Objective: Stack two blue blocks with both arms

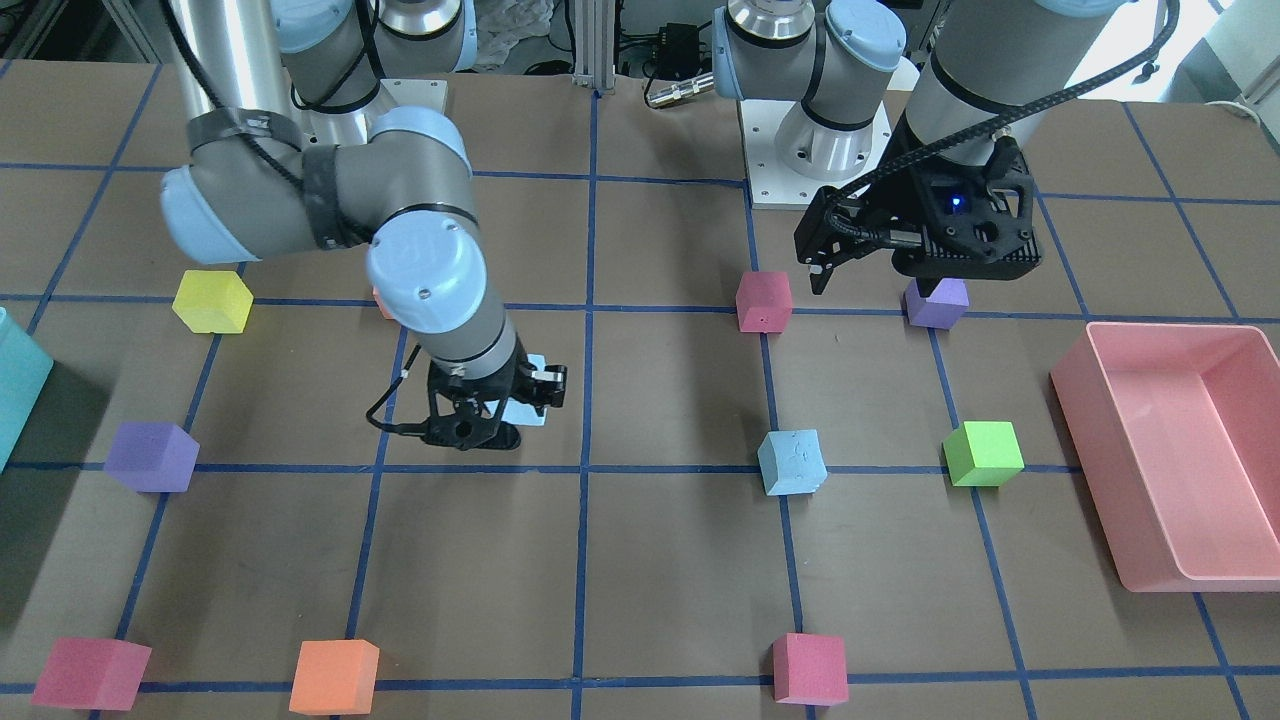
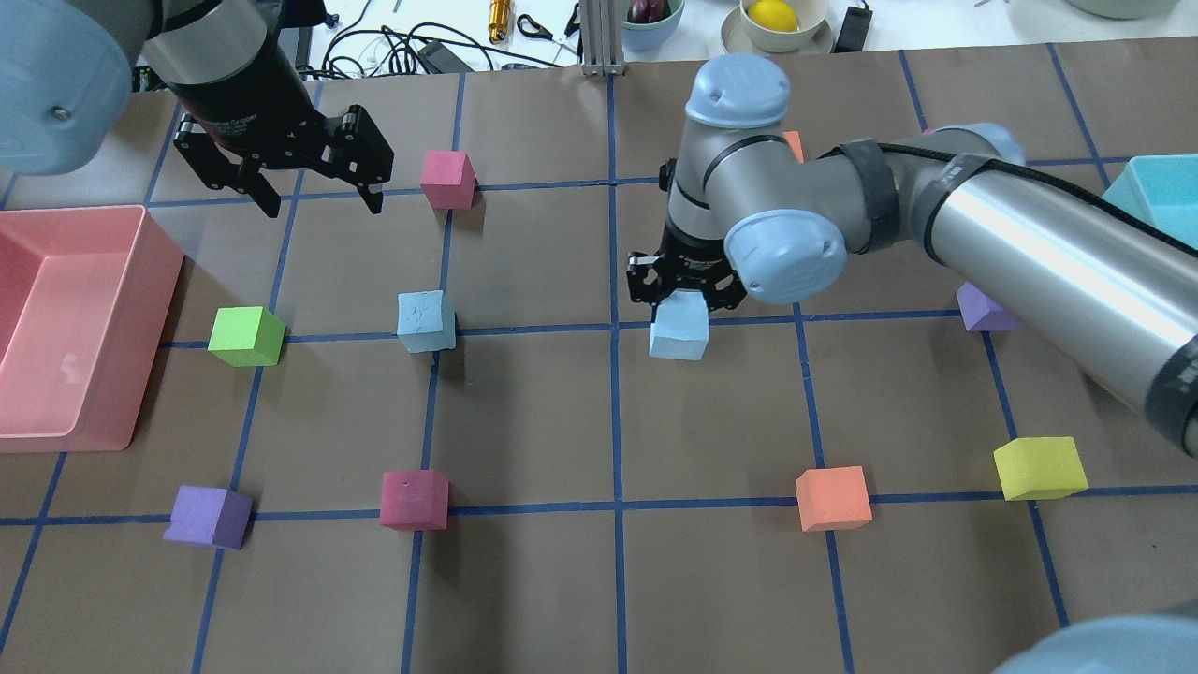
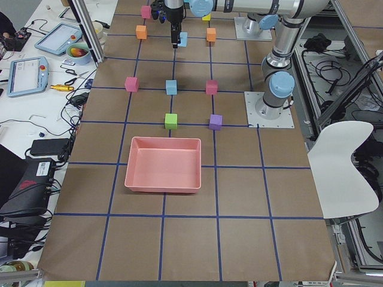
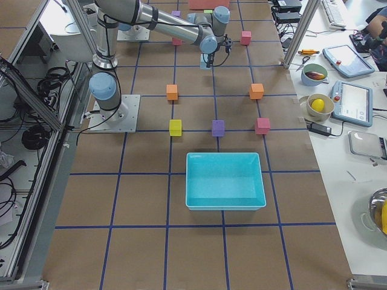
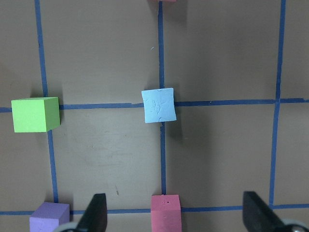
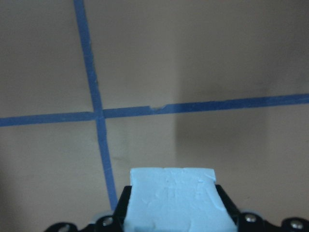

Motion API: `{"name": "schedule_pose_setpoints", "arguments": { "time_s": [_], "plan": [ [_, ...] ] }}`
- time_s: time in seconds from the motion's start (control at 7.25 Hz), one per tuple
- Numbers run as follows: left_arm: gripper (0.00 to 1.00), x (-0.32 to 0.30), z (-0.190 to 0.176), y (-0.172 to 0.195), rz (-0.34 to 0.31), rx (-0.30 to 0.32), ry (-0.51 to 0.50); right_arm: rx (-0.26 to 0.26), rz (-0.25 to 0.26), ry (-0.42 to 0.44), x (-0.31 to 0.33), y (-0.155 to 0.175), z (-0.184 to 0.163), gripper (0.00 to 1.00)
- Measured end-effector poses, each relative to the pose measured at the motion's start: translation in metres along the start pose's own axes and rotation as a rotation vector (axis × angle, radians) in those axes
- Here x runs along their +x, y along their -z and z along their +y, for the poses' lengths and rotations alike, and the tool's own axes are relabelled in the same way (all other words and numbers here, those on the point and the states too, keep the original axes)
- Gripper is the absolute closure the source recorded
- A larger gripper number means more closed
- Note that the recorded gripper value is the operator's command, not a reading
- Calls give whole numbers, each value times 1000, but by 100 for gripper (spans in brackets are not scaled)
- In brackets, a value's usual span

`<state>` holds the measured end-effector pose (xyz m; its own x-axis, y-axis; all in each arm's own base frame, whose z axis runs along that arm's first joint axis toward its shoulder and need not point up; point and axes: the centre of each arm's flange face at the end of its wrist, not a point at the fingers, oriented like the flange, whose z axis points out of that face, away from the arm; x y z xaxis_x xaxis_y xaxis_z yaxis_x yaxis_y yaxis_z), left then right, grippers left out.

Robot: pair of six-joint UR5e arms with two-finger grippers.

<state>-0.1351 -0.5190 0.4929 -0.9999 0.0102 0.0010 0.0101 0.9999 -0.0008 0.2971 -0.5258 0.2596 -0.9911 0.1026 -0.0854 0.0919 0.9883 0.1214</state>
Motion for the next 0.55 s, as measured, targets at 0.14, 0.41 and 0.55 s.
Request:
{"name": "schedule_pose_setpoints", "arguments": {
  "time_s": [0.14,0.41,0.55],
  "plan": [
    [0,0,0,0,0,0,0,12,-3,-7,-21,-10,14,100],
    [0,0,0,0,0,0,0,22,-15,-3,-45,-47,27,100],
    [0,0,0,0,0,0,0,24,-18,-18,-53,-57,32,100]
  ]
}}
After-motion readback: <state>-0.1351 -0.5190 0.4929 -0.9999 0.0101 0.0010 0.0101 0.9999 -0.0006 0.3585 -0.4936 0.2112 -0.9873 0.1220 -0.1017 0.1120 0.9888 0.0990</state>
